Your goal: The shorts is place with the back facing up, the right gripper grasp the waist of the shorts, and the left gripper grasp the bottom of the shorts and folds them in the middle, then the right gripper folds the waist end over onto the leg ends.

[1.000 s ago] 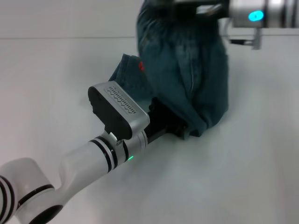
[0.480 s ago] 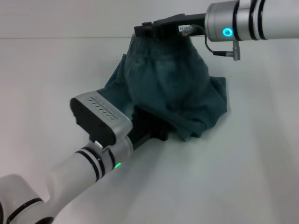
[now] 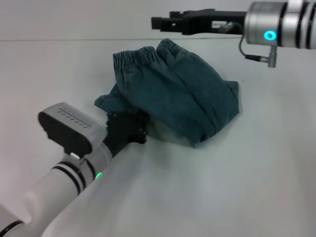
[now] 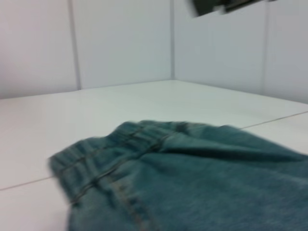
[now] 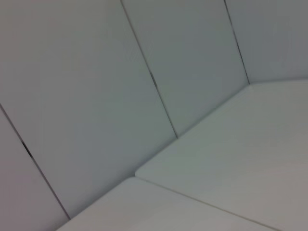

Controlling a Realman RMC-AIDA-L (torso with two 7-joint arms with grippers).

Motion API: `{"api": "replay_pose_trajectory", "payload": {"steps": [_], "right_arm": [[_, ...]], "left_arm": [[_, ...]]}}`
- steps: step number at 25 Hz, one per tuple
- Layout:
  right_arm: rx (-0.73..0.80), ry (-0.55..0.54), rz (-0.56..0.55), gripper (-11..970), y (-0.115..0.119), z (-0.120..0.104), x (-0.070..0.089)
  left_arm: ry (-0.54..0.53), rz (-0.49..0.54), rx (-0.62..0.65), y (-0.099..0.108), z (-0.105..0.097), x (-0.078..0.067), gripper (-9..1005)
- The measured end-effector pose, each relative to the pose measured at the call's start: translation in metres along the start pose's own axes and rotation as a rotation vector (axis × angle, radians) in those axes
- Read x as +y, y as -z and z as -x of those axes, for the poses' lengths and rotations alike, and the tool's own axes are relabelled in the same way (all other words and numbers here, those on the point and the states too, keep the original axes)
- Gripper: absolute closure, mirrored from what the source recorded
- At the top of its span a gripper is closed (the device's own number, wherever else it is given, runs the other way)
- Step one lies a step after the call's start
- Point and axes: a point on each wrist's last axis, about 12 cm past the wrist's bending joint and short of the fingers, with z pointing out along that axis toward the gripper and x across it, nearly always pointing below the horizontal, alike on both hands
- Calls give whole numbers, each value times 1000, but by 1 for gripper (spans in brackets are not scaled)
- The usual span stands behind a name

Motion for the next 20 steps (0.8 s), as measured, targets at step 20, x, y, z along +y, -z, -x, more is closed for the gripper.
{"api": "replay_pose_trajectory", "payload": {"steps": [20], "right_arm": [[-163, 289, -5, 189, 110, -135, -2]], "left_arm": [[42, -320, -190, 80, 25, 72, 822]]}}
